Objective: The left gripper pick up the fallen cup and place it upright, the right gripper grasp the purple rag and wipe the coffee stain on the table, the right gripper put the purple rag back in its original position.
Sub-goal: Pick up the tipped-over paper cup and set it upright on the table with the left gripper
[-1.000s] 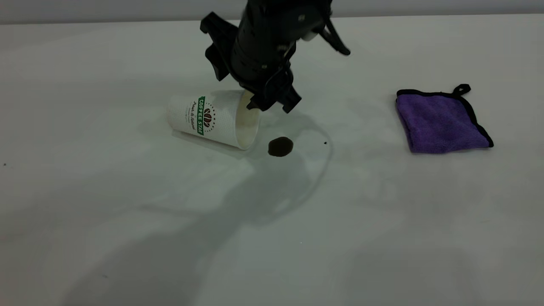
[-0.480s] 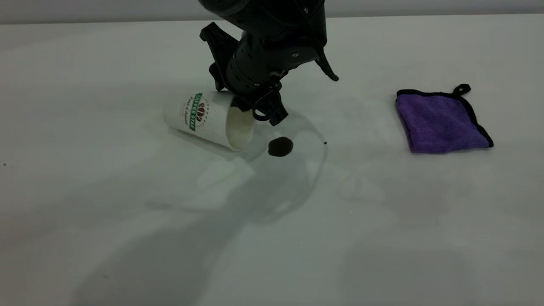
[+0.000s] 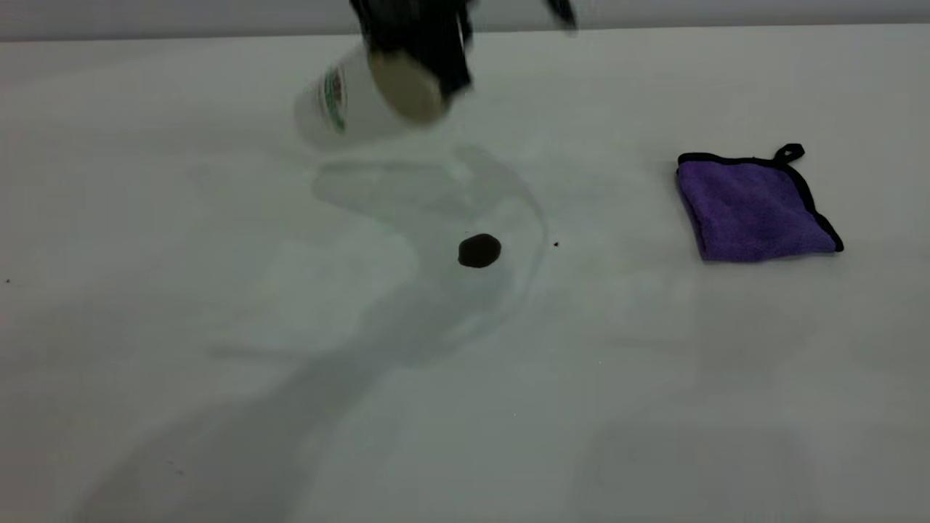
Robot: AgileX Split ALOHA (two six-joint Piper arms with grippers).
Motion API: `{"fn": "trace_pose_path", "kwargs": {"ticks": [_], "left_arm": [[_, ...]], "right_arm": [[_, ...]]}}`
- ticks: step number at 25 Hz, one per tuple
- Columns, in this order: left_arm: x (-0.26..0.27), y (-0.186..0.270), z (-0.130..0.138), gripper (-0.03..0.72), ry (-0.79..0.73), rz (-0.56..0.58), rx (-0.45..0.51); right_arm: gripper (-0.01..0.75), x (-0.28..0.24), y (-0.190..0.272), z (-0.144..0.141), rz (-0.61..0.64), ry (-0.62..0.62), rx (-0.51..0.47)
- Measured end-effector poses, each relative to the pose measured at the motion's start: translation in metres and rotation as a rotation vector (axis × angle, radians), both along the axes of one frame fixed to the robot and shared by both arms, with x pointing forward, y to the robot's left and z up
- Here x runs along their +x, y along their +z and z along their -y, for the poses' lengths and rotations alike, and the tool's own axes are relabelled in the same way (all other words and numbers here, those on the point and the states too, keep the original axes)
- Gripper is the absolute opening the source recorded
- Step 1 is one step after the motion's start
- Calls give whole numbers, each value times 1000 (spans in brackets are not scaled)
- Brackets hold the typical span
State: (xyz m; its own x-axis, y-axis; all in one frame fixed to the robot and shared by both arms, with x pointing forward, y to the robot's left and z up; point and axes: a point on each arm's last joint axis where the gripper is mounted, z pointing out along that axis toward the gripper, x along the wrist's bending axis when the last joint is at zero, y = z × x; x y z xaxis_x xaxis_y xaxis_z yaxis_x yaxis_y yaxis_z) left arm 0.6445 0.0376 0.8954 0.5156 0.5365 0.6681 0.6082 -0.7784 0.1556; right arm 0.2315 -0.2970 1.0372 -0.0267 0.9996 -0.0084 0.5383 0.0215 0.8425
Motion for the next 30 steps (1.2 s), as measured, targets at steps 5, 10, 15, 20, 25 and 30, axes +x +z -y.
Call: {"fn": "trace_pose_path", "kwargs": {"ticks": [5, 10, 15, 20, 25, 30], "left_arm": [[25, 36, -42, 23, 42, -112, -282], [43, 36, -77, 23, 58, -213, -522], [57, 32, -102, 23, 58, -253, -728], [67, 3, -118, 23, 48, -314, -872], [69, -24, -115, 23, 1, -345, -934], [70, -40, -114, 29, -1, -348, -945]], "right_arm": [[588, 0, 0, 0, 0, 0, 0], [588, 0, 0, 0, 0, 0, 0], [588, 0, 0, 0, 0, 0, 0], [588, 0, 0, 0, 0, 0, 0], [588, 0, 0, 0, 0, 0, 0], [588, 0, 0, 0, 0, 0, 0]]}}
